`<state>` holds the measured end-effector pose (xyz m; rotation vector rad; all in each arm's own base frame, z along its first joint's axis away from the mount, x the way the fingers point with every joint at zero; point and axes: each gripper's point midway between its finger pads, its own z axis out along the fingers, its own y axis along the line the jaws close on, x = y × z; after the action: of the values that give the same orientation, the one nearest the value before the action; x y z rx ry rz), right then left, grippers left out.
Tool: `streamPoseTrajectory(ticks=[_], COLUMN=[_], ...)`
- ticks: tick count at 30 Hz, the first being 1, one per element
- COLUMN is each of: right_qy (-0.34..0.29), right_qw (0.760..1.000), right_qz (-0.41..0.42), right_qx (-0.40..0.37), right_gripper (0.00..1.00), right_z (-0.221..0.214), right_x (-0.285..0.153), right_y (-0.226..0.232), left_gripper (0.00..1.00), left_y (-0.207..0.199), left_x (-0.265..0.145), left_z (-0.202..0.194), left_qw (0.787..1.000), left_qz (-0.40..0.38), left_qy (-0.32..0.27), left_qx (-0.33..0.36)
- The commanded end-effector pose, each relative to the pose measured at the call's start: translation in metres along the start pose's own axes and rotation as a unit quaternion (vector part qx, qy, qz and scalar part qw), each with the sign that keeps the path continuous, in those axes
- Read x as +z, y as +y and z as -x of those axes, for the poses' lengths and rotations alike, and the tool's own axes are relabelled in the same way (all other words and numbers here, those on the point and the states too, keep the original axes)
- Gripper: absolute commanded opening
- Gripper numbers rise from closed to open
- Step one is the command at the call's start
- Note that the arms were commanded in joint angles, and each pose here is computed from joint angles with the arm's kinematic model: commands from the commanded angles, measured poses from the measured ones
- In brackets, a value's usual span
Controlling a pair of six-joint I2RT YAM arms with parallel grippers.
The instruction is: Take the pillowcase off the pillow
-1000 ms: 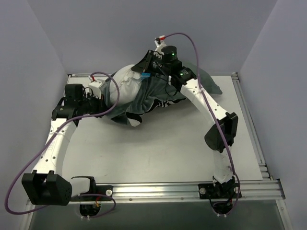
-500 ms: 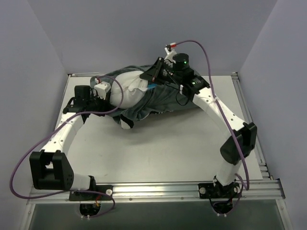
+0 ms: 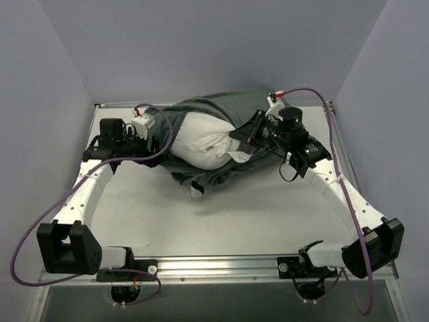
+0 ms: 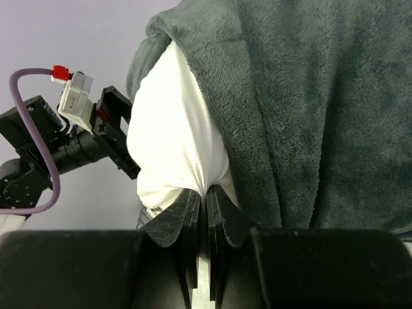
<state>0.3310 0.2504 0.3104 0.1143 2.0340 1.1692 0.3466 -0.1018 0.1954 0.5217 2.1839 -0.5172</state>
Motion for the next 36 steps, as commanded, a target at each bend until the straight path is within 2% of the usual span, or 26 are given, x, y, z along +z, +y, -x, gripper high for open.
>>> streamPoseTrajectory(ticks=[1, 6, 9, 11, 14, 15, 19, 21, 24, 26, 29, 31, 32, 33, 35, 36], right_qy=[-0.061, -0.071, -0.073, -0.073, -0.074, -0.074, -0.075, -0.078, -0.083, -0.067, -0.059, -0.056, -0.049, -0.049, -0.047, -0.045], right_qw=[0.998, 0.997, 0.996, 0.996, 0.996, 0.996, 0.995, 0.995, 0.994, 0.996, 0.997, 0.997, 0.998, 0.998, 0.998, 0.998], right_qz=[0.026, 0.031, 0.034, 0.034, 0.039, 0.04, 0.034, 0.033, 0.024, 0.004, -0.008, -0.008, -0.006, -0.006, -0.009, -0.009], right_qx=[-0.017, -0.029, -0.033, -0.034, -0.037, -0.038, -0.049, -0.058, -0.071, -0.064, -0.053, -0.048, -0.046, -0.045, -0.045, -0.045], right_gripper=[0.0, 0.0, 0.0, 0.0, 0.0, 0.0, 0.0, 0.0, 0.0, 0.0, 0.0, 0.0, 0.0, 0.0, 0.0, 0.0], right_z=[0.031, 0.039, 0.042, 0.043, 0.046, 0.047, 0.052, 0.055, 0.06, 0.053, 0.046, 0.044, 0.041, 0.041, 0.04, 0.039], right_x=[-0.012, -0.014, -0.016, -0.016, -0.017, -0.017, -0.018, -0.019, -0.019, -0.017, -0.015, -0.015, -0.015, -0.015, -0.014, -0.014], right_y=[0.02, 0.03, 0.035, 0.035, 0.04, 0.041, 0.044, 0.046, 0.043, 0.026, 0.009, 0.005, 0.003, 0.003, -0.002, -0.003], left_gripper=[0.81, 0.9, 0.93, 0.95, 0.98, 0.94, 0.94, 0.94, 0.94, 0.94, 0.94, 0.99, 0.8, 0.68, 0.5, 0.37], left_y=[0.008, -0.035, -0.046, -0.041, -0.04, -0.039, -0.056, -0.067, -0.091, -0.1, -0.095, -0.078, -0.073, -0.068, -0.067, -0.07], left_x=[-0.02, -0.05, -0.051, -0.046, -0.031, -0.024, -0.005, 0.0, -0.002, 0.003, 0.014, 0.029, 0.034, 0.043, 0.048, 0.052], left_z=[0.024, 0.067, 0.08, 0.085, 0.085, 0.083, 0.071, 0.052, 0.027, 0.022, -0.002, -0.012, -0.014, -0.019, -0.015, -0.017], left_qw=[0.999, 0.994, 0.991, 0.993, 0.994, 0.995, 0.993, 0.991, 0.981, 0.976, 0.976, 0.98, 0.98, 0.981, 0.982, 0.981], left_qz=[0.014, -0.063, -0.071, -0.044, -0.037, -0.042, -0.078, -0.113, -0.166, -0.168, -0.154, -0.119, -0.109, -0.105, -0.105, -0.116], left_qy=[-0.006, -0.059, -0.074, -0.075, -0.058, -0.049, -0.02, 0.002, 0.006, -0.014, 0.006, 0.032, 0.04, 0.055, 0.059, 0.063], left_qx=[0.036, 0.072, 0.081, 0.085, 0.087, 0.082, 0.081, 0.074, 0.102, 0.137, 0.154, 0.159, 0.159, 0.151, 0.145, 0.14])
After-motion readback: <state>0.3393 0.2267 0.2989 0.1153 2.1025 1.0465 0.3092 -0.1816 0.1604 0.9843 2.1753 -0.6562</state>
